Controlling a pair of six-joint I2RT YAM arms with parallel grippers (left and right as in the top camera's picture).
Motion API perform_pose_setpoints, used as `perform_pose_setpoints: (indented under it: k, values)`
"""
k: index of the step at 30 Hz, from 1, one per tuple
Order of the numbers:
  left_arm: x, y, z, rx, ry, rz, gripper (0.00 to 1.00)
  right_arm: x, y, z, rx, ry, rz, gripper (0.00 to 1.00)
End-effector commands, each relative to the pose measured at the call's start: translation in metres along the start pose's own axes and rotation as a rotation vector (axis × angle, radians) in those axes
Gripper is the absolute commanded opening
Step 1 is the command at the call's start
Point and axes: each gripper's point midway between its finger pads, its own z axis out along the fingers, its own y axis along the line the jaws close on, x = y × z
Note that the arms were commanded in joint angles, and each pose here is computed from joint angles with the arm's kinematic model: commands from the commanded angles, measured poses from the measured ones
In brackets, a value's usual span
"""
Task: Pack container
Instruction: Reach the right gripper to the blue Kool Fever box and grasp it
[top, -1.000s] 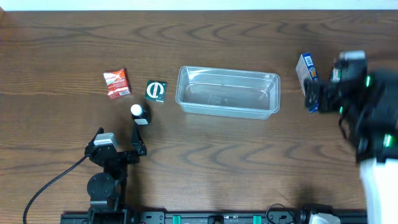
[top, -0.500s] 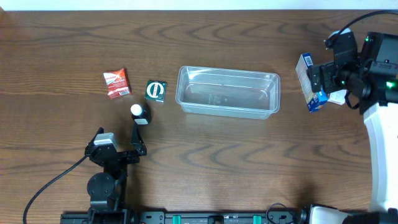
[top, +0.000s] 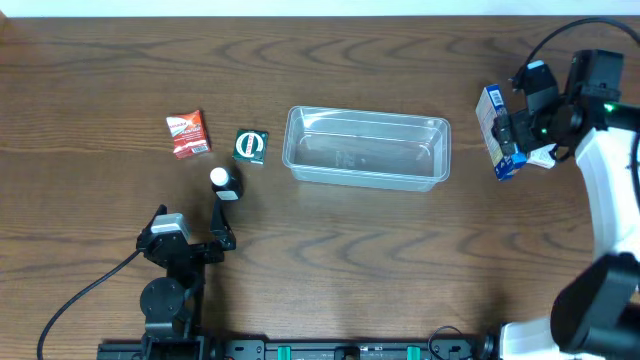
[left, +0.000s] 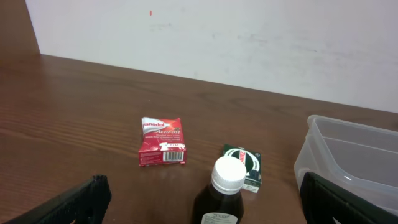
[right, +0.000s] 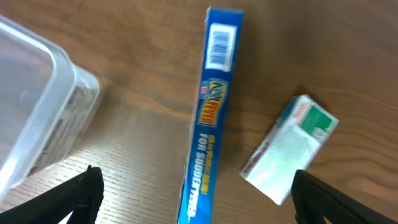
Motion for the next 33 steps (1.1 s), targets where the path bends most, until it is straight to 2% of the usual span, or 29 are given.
perform_pose_setpoints:
  k: [1, 9, 19, 24, 33]
  values:
    - [0.017, 0.006, 0.001, -0.025, 0.048, 0.019, 0.98, -0.001, 0.0, 0.014, -0.038, 0.008, -0.052, 0.94]
    - [0.017, 0.006, 0.001, -0.025, 0.048, 0.019, 0.98, 0.011, -0.01, 0.049, -0.023, 0.071, -0.056, 0.91]
    - [0.017, 0.006, 0.001, -0.025, 0.048, 0.019, 0.98, 0.012, -0.032, 0.054, 0.084, 0.095, -0.05, 0.54]
    - [0.017, 0.006, 0.001, -0.025, 0.048, 0.019, 0.98, 0.011, -0.033, 0.054, 0.09, 0.091, -0.051, 0.3]
    - [0.017, 0.006, 0.001, -0.025, 0.048, 0.019, 0.98, 0.01, -0.028, 0.054, 0.077, 0.09, -0.056, 0.24]
